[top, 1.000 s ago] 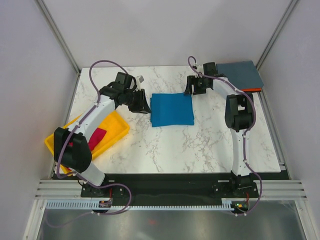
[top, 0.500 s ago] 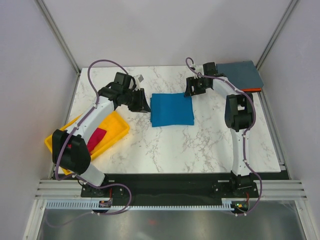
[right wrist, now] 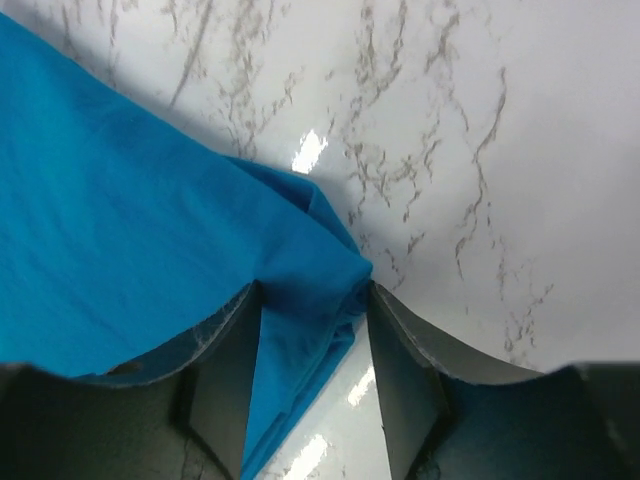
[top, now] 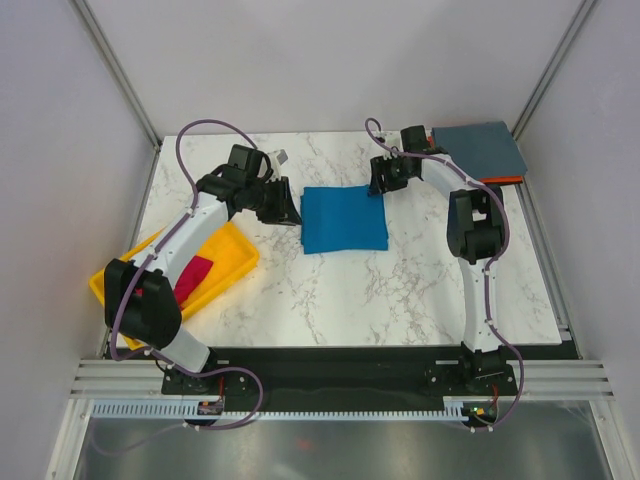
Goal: Fold and stack the t-shirts
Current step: Neatly place the folded tshirt to the corner
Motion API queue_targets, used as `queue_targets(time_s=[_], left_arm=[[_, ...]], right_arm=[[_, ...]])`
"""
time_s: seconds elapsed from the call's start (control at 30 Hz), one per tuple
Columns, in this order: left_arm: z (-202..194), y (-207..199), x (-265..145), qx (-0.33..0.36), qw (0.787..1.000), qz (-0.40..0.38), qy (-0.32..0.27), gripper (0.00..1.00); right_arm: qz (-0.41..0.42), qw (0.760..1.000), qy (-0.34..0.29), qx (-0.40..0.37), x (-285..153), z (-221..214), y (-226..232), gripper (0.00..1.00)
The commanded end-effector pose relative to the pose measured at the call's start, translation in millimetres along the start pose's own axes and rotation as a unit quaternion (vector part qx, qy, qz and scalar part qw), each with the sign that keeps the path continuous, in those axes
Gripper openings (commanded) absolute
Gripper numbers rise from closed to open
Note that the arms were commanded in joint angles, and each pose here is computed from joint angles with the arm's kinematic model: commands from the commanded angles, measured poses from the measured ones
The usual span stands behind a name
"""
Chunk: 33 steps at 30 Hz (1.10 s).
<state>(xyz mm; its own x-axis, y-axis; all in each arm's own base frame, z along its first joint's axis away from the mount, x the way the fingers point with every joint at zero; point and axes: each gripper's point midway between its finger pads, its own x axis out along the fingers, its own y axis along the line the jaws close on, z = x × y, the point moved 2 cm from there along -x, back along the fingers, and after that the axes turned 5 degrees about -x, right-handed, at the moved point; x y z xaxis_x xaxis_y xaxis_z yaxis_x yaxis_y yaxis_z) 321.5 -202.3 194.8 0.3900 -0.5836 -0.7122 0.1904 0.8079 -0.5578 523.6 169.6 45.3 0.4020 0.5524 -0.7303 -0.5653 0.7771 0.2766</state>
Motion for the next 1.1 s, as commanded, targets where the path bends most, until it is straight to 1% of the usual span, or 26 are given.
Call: queue_targets(time_s=[0.0,0.07,0.1,0.13,0.17,0.23,0.27,0.33,0.4,0.43,0.47,0.57,0.63,0.7,0.77,0.8,0.87,1.0,1.07], left_arm=[[6.5,-11.9,-14.2,0.032,0.999,-0.027,-0.023,0.29],[6.1,-11.9,-15.3,0.031,0.999,-0.027,-0.024,0.29],[5.0,-10.9,-14.9,0.031,0.999,-0.026,-0.023,0.29],[4.2,-11.1,-14.5,0.031,0.999,-0.026,-0.022,0.28],[3.8,-10.8,-14.3,0.030,0.999,-0.026,-0.021,0.28],[3.3,-12.1,-14.9,0.030,0.999,-0.030,-0.020,0.28],[3.2,-11.9,-15.3,0.029,0.999,-0.030,-0.020,0.28],[3.3,-12.5,-16.0,0.030,0.999,-0.030,-0.022,0.28],[3.0,-12.3,-16.2,0.029,0.999,-0.029,-0.022,0.28],[2.8,-11.8,-16.3,0.029,0.999,-0.029,-0.022,0.28],[2.9,-11.6,-16.3,0.029,0.999,-0.029,-0.022,0.28],[2.0,-12.1,-16.1,0.028,0.999,-0.031,-0.021,0.28],[1.5,-13.0,-16.0,0.028,0.999,-0.033,-0.019,0.28],[1.9,-13.8,-16.8,0.029,0.999,-0.034,-0.020,0.28],[1.9,-13.3,-17.2,0.028,0.999,-0.034,-0.021,0.28],[2.3,-13.7,-17.4,0.029,0.999,-0.034,-0.021,0.28],[1.3,-14.2,-17.1,0.029,0.999,-0.036,-0.020,0.28],[1.2,-15.0,-16.9,0.026,0.999,-0.039,-0.018,0.28],[-0.1,-15.3,-15.7,0.025,0.999,-0.041,-0.015,0.28]], right_arm=[[-0.006,0.997,0.076,0.019,11.4,-43.0,0.4,0.52],[-0.016,0.998,0.067,0.014,3.6,-34.7,0.6,0.41],[-0.017,0.998,0.063,0.012,0.6,-31.2,1.3,0.31],[-0.022,0.998,0.053,0.007,-6.8,-22.4,3.0,0.26],[-0.025,0.999,0.047,0.006,-11.1,-17.0,3.8,0.16],[-0.042,0.999,0.032,-0.002,-22.8,-4.6,4.3,0.07],[-0.052,0.998,0.029,-0.004,-27.4,-1.7,2.9,0.00],[-0.074,0.997,0.015,-0.016,-43.3,10.6,4.3,0.00],[-0.119,0.993,0.014,-0.023,-56.3,14.1,-2.7,0.00],[-0.138,0.990,0.003,-0.034,-70.9,24.1,-2.1,0.00],[-0.167,0.985,0.004,-0.037,-78.9,24.6,-8.4,0.00],[-0.213,0.975,-0.008,-0.055,-105.3,35.2,-13.0,0.00],[-0.257,0.964,-0.014,-0.063,-124.5,41.3,-19.2,0.00],[-0.299,0.952,-0.005,-0.071,-138.0,40.0,-28.5,0.00],[-0.326,0.942,-0.005,-0.084,-153.6,45.0,-31.9,0.00],[-0.350,0.932,0.000,-0.089,-161.4,45.9,-37.5,0.00],[-0.376,0.921,0.003,-0.103,-174.2,51.1,-42.8,0.00],[-0.413,0.905,0.001,-0.103,-199.7,54.9,-57.0,0.00],[-0.440,0.891,0.010,-0.107,-210.1,53.8,-64.1,0.00]])
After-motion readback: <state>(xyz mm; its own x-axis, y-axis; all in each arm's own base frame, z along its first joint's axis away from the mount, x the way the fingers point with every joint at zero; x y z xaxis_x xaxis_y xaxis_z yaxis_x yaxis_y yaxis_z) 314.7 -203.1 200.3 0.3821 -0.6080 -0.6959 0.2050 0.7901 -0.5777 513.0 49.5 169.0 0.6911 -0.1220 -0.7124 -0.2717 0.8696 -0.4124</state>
